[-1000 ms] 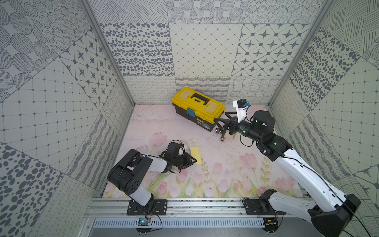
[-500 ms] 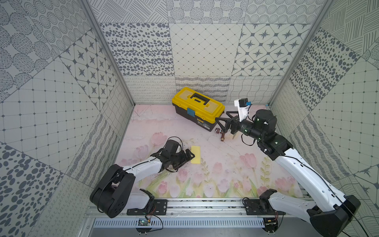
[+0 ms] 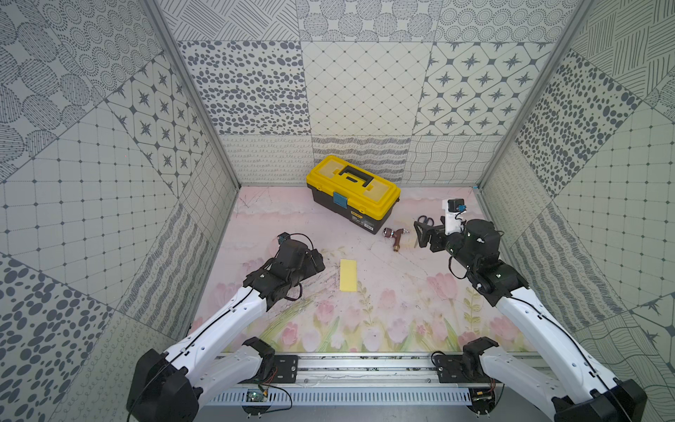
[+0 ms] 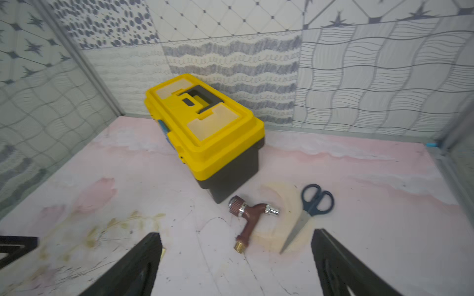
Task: Fold the square paper along the opposite sides
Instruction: Reset both arms
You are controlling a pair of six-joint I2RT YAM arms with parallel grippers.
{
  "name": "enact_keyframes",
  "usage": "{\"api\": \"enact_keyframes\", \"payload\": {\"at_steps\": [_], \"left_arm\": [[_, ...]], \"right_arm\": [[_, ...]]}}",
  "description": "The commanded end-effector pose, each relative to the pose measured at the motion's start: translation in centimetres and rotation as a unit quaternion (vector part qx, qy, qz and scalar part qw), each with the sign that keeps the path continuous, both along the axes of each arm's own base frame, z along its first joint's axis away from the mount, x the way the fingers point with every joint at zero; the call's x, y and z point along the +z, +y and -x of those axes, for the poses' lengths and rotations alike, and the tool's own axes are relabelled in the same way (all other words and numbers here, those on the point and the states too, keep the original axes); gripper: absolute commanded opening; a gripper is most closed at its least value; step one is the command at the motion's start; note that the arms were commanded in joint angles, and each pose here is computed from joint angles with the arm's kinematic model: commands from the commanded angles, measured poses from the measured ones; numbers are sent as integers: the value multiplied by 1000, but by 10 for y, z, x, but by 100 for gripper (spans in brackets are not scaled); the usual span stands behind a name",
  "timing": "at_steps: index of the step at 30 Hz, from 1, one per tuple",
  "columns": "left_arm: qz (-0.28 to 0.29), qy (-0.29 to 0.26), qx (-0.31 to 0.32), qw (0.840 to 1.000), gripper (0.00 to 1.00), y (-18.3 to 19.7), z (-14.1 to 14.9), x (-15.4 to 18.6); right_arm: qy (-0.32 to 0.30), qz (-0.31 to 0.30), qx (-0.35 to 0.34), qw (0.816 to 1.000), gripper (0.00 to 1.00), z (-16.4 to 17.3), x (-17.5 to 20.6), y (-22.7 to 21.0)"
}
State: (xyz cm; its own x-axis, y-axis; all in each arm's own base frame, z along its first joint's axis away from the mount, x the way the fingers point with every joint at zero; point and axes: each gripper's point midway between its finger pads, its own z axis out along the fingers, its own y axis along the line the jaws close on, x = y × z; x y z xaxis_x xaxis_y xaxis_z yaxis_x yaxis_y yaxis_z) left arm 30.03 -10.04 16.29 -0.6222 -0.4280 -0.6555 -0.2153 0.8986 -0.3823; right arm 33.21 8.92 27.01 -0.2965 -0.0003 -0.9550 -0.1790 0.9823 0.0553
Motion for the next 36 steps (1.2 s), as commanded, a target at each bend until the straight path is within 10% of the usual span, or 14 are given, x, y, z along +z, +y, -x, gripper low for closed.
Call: {"api": "enact_keyframes", "payload": {"at_steps": [1, 4, 15, 36], "left_arm": [[-269, -195, 155, 930, 98, 83, -38, 90], [-319, -252, 104, 908, 98, 81, -53, 92], [-277, -243, -17, 929, 94, 91, -77, -8], [-197, -159, -92, 963, 98, 79, -95, -85]], "right_arm": [[-75, 75, -143, 984, 97, -7, -13, -63], [-114, 66, -146, 980, 97, -10, -48, -73], [-61, 34, -119, 990, 97, -49, -153, -80], [-6, 8, -146, 989, 97, -69, -164, -99]]}}
